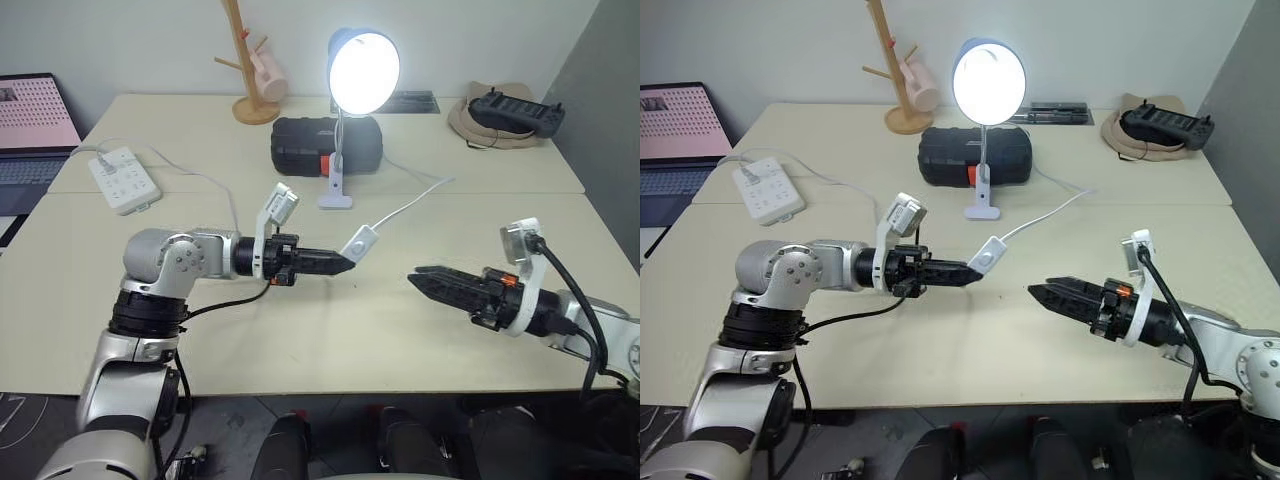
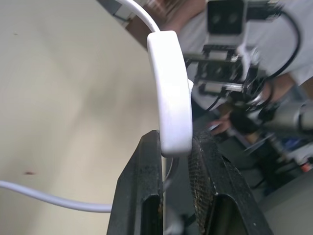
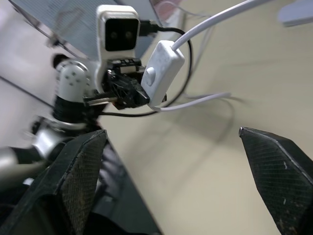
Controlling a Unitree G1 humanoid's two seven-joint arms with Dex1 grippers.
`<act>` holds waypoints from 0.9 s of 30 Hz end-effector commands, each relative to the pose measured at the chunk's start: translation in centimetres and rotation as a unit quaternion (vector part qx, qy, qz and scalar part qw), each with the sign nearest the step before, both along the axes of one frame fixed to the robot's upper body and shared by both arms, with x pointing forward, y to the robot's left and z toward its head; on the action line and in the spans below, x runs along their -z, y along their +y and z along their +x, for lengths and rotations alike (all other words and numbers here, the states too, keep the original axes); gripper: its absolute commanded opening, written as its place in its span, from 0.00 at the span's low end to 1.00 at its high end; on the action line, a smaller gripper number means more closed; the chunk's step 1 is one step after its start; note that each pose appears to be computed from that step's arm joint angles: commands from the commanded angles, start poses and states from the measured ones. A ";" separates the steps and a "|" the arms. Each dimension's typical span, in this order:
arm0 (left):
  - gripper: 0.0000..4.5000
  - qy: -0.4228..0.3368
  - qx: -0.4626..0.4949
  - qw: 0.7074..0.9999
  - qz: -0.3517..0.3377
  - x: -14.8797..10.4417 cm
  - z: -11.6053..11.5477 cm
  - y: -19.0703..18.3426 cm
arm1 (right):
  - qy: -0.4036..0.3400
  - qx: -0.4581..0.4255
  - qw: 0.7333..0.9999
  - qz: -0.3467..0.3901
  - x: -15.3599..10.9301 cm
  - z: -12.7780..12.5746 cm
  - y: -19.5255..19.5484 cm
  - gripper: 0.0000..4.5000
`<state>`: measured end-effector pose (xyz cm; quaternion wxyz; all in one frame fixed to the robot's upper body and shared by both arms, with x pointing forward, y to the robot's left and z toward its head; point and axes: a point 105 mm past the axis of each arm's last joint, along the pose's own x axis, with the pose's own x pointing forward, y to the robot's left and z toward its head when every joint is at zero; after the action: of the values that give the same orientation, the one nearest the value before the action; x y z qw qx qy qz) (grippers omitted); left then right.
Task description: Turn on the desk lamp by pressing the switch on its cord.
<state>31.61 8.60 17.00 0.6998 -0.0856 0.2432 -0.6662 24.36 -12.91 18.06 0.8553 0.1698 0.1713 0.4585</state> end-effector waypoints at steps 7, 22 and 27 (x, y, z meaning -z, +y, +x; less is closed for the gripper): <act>0.09 -0.295 0.039 0.925 0.235 2.1 7.2 2.2 | -0.164 0.108 0.964 -0.178 0.4 0.3 -0.7 0.99; 0.45 -0.350 0.080 0.894 0.268 2.2 8.5 1.5 | -0.149 0.138 0.964 -0.173 2.4 -1.0 -0.5 1.00; 0.70 -0.338 0.083 0.900 0.262 1.0 8.1 3.1 | -0.146 0.123 0.966 -0.173 2.6 -0.8 -0.7 1.00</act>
<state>39.45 11.10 13.76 0.6728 0.3461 0.1861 -0.6269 23.52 -13.55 14.39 0.9376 -0.0240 0.1221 0.3246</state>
